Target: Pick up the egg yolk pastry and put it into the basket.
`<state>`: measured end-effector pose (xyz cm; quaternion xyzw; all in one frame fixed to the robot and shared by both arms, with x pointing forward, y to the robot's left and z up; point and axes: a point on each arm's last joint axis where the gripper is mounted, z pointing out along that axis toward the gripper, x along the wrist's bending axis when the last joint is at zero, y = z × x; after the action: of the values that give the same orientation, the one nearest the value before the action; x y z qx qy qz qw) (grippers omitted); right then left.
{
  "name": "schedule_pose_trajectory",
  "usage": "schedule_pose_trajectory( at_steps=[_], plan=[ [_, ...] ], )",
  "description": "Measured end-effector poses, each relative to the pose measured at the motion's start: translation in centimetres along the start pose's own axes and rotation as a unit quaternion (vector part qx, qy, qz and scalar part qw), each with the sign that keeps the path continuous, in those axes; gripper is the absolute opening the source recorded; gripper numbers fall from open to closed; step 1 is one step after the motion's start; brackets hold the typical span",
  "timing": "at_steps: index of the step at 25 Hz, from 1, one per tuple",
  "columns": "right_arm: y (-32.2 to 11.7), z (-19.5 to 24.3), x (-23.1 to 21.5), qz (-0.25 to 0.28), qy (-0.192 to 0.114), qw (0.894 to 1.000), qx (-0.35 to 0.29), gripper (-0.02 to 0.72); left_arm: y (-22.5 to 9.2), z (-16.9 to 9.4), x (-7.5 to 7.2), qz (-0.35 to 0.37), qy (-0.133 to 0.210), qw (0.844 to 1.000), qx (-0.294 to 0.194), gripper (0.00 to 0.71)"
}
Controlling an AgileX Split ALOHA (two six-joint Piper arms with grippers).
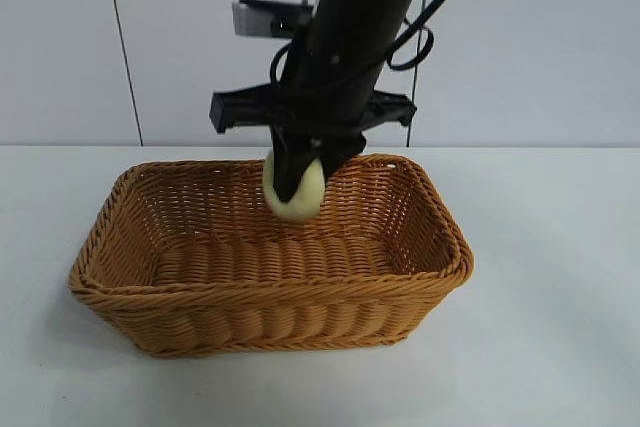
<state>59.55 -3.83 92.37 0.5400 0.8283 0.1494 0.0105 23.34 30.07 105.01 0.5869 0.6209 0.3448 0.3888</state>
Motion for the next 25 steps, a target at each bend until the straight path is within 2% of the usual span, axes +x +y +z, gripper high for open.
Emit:
schedule_pose_trajectory(
  at_steps=[5,7,12,16,21,25],
  plan=[
    [0.2,-0.8,0.1,-0.003,0.0,1.0,0.0,0.555,0.0,0.0,0.0,0.0,0.0,1.0,0.0,0.662],
    [0.7,-2.2,0.2,-0.012,-0.005,1.0,-0.002,0.619,0.0,0.0,0.0,0.0,0.0,1.0,0.0,0.662],
    [2.6,-6.9,0.6,-0.027,-0.03,0.999,0.001,0.654,0.0,0.0,0.0,0.0,0.0,1.0,0.0,0.662],
    [4.0,-9.9,-0.8,-0.008,-0.051,0.999,-0.005,0.654,0.0,0.0,0.0,0.0,0.0,1.0,0.0,0.662],
    [4.7,-11.1,-6.1,0.046,-0.078,0.996,-0.006,0.654,0.0,0.0,0.0,0.0,0.0,1.0,0.0,0.662],
    [4.6,-12.0,-12.2,0.102,-0.11,0.989,-0.011,0.654,0.0,0.0,0.0,0.0,0.0,1.0,0.0,0.662]
  ],
)
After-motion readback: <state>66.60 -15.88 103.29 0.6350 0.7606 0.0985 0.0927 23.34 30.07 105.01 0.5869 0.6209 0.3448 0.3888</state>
